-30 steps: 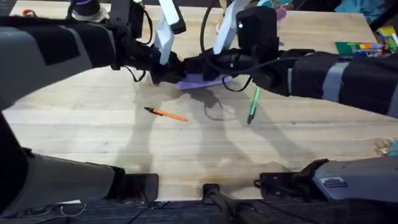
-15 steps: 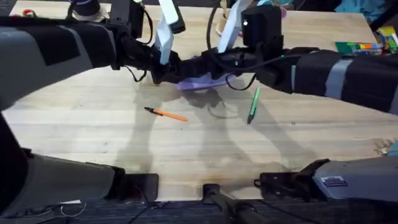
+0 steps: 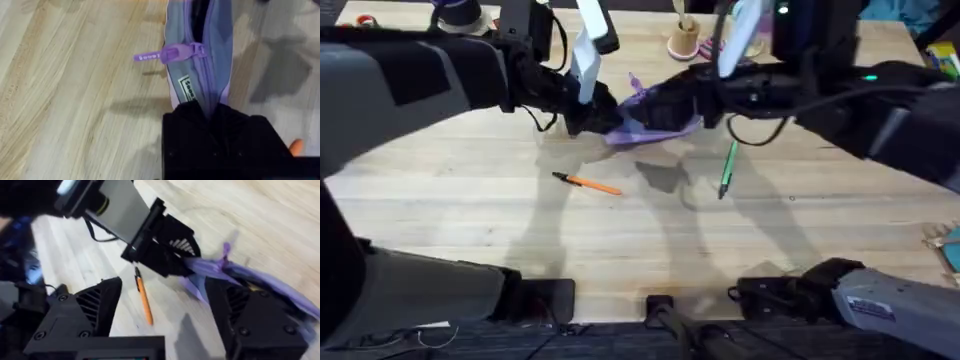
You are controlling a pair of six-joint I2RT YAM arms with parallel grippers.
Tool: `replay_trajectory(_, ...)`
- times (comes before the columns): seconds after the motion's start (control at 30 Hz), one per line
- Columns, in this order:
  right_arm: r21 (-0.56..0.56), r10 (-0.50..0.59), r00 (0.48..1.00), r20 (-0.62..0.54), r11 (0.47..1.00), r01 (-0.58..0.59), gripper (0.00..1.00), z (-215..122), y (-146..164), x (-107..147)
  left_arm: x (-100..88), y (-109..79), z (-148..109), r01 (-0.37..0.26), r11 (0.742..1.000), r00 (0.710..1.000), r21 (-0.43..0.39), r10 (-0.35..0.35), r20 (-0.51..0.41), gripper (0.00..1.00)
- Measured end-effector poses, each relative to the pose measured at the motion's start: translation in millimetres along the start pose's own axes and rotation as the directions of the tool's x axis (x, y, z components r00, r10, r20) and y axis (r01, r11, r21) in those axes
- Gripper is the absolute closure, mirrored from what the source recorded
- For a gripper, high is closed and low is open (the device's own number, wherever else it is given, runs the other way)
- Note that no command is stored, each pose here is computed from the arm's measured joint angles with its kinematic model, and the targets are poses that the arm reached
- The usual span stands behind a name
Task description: Unzip the bag, pick up the pens from the table one at a time and place them inside, then zip the bag closed.
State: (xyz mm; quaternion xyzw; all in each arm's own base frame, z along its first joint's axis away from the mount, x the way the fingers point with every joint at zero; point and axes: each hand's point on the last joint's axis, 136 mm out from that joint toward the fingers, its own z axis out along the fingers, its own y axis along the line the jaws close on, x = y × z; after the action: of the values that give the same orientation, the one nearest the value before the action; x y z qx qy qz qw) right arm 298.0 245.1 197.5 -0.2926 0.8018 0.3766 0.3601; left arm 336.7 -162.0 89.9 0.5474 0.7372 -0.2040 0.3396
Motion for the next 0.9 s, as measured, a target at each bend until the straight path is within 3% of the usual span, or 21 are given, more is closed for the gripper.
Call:
replay_trajectory(0.33, 0.110, -0.223, 0.970, -0.096, 0.966, 0.233, 0.007, -41, -2, 15, 0.0, 0.0, 0, 0.000, 1.000, 1.000, 0.000, 0.000, 0.000, 0.958)
replay_trajectory(0.5, 0.170, -0.322, 0.915, -0.243, 0.914, 0.367, 0.007, -63, -8, 15, 0.2, 0.1, 0, 0.000, 1.000, 1.000, -0.001, 0.000, -0.001, 0.934)
replay_trajectory(0.73, 0.215, -0.475, 0.830, -0.291, 0.813, 0.541, 0.008, -79, -13, -10, 0.4, 0.3, 0, 0.000, 1.000, 1.000, -0.002, 0.000, -0.002, 0.908)
replay_trajectory(0.83, 0.224, -0.505, 0.811, -0.296, 0.788, 0.573, 0.007, -80, -15, -14, -0.3, 1.3, 0, -0.004, 1.000, 1.000, -0.005, 0.004, 0.000, 0.733)
replay_trajectory(0.9, 0.227, -0.518, 0.803, -0.296, 0.778, 0.586, 0.007, -81, -16, -16, -3.0, 1.7, 0, -0.008, 1.000, 1.000, -0.005, 0.008, 0.013, 0.453)
